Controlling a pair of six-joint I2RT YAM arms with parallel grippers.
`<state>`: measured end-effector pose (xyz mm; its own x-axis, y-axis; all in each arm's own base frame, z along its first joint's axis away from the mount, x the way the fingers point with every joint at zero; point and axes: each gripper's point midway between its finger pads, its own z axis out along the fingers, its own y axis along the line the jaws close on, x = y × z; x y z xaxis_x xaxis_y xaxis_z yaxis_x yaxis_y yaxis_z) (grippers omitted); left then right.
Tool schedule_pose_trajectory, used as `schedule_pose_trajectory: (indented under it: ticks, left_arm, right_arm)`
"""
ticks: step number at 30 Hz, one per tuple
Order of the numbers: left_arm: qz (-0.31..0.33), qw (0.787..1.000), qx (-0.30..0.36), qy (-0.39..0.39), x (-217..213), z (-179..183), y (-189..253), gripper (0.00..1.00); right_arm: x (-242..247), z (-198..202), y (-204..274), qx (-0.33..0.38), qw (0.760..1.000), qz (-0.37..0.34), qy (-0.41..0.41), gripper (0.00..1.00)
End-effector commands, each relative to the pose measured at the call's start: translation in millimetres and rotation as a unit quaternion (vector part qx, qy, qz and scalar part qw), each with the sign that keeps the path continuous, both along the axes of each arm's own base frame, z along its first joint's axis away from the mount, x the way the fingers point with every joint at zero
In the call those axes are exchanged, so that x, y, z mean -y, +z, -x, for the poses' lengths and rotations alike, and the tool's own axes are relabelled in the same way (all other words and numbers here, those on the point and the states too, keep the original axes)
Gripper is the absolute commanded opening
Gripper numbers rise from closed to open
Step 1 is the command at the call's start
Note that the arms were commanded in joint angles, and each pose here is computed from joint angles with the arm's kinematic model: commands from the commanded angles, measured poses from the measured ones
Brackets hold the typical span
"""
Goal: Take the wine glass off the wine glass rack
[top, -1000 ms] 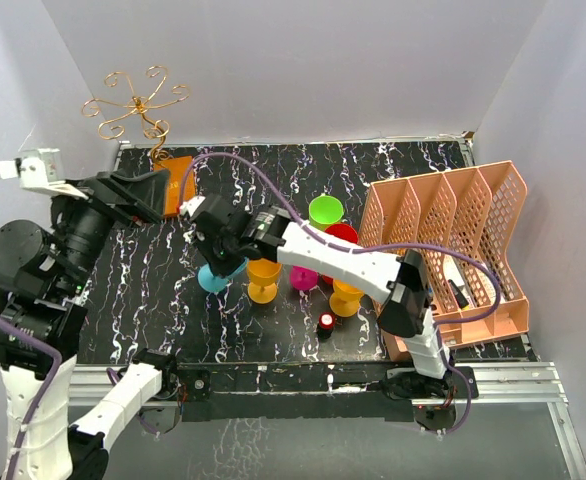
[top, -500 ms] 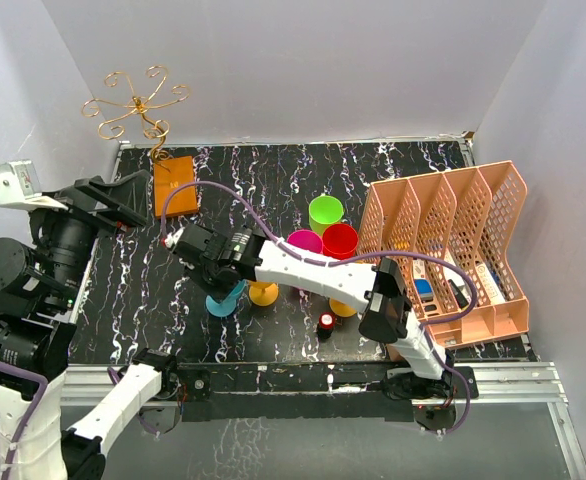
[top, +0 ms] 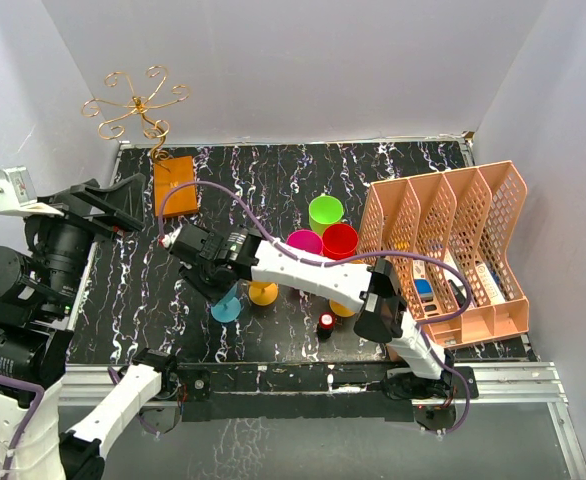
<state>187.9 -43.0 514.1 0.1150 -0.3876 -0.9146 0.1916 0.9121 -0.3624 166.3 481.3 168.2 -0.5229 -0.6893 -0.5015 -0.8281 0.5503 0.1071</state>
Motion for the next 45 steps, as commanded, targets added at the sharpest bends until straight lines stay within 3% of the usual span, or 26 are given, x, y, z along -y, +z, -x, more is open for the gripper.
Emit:
schedule_pose_trajectory:
  ticks: [1,7,12,17,22,30,34,40,45]
  left_arm:
    - [-0.010,1.000,0.012,0.005,-2.6,2.7,7.0,0.97]
    - [-0.018,1.000,0.014,0.004,-2.7,4.0,6.2,0.97]
    - [-0.022,1.000,0.016,0.013,-5.4,2.1,8.1,0.97]
    - [-0.027,0.999,0.009,0.015,-3.3,-8.2,1.6,0.97]
    - [-0.033,0.999,0.001,0.015,-0.5,-17.8,-1.1,0.97]
    - [-0.050,0.998,0.018,0.029,-3.1,-26.6,10.7,0.97]
    - [-0.053,0.997,0.037,0.034,-4.2,-28.5,19.8,0.97]
    - [-0.067,0.996,0.057,0.030,0.8,-38.5,28.4,0.97]
    - [-0.068,0.995,0.061,0.043,-0.2,-49.9,24.7,0.97]
  right_arm:
    - [-19.1,-9.2,68.4,0.042,0.994,-0.100,-0.005,0.39]
    - [-17.7,-16.8,125.2,0.079,0.979,-0.188,-0.004,0.55]
    - [14.3,-56.5,155.6,0.111,0.966,-0.227,-0.050,0.61]
    - [81.4,-105.8,186.0,0.152,0.942,-0.274,-0.118,0.67]
    - [176.6,-135.9,227.3,0.240,0.896,-0.314,-0.203,0.76]
    - [305.1,-78.9,327.1,0.389,0.794,-0.380,-0.273,0.99]
    - [352.7,-53.3,348.1,0.425,0.758,-0.389,-0.305,0.99]
    - [382.9,-29.4,363.9,0.441,0.734,-0.409,-0.316,0.99]
    - [390.7,-34.5,366.6,0.444,0.733,-0.389,-0.339,0.99]
